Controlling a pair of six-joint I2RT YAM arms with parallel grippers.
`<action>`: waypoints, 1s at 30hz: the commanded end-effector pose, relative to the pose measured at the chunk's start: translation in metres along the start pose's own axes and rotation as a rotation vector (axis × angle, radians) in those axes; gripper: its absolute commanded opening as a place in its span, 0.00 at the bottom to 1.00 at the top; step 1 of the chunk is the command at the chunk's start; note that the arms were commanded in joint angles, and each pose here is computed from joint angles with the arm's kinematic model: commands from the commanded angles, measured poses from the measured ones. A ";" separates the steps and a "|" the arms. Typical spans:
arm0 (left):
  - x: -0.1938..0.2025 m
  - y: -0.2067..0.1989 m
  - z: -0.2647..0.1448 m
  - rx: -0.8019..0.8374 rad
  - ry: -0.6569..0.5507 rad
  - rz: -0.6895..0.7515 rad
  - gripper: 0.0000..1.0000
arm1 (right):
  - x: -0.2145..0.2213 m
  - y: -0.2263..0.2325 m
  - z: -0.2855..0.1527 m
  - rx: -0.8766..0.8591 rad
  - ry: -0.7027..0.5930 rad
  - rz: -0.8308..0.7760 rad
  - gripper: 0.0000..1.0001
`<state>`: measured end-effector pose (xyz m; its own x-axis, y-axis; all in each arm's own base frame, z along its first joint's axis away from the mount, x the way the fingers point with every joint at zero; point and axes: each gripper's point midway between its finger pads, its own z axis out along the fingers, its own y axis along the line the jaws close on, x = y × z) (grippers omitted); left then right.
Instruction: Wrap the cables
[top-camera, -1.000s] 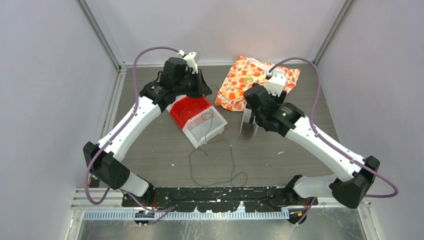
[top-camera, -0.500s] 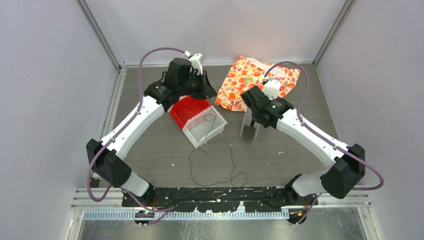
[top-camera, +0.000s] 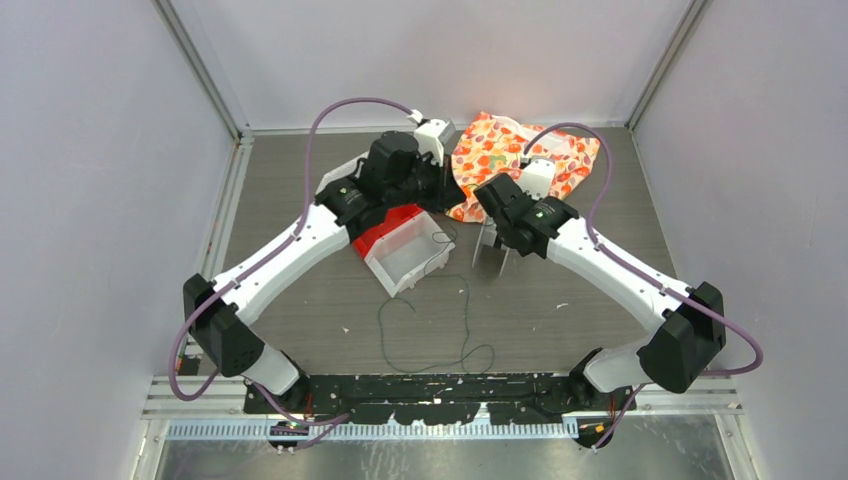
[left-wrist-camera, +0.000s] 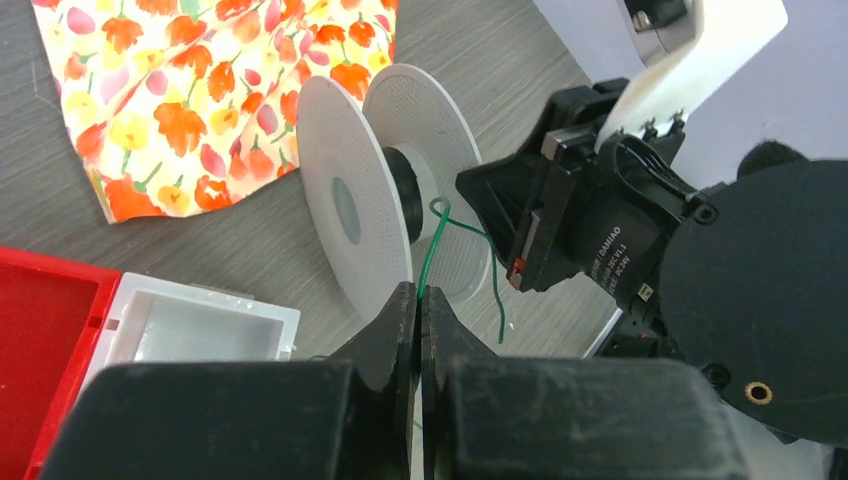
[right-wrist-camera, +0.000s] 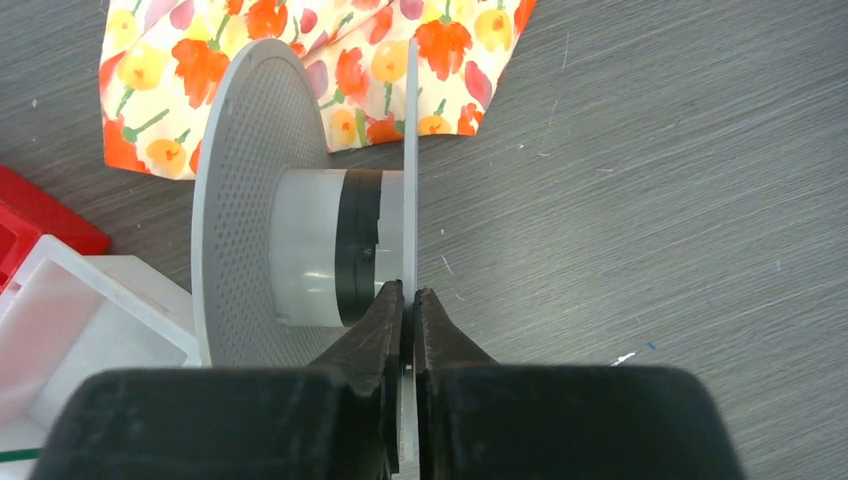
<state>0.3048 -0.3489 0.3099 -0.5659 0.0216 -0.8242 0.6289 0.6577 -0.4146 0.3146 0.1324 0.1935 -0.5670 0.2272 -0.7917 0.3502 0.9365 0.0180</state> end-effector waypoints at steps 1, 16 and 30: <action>-0.020 -0.007 0.008 -0.005 -0.121 0.112 0.00 | -0.007 0.006 -0.004 -0.028 -0.029 0.090 0.17; -0.013 -0.009 0.026 -0.040 -0.164 0.237 0.01 | -0.035 -0.022 -0.057 -0.151 -0.076 0.243 0.43; -0.004 -0.004 0.046 -0.122 -0.227 0.429 0.01 | -0.027 -0.008 -0.065 -0.258 -0.023 0.293 0.69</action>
<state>0.3195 -0.3868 0.2839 -0.2311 0.1615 -0.9594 0.7282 0.6827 -0.0606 0.2750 0.1223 0.2562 -0.4485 0.4468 -0.7741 0.3124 0.8898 0.3326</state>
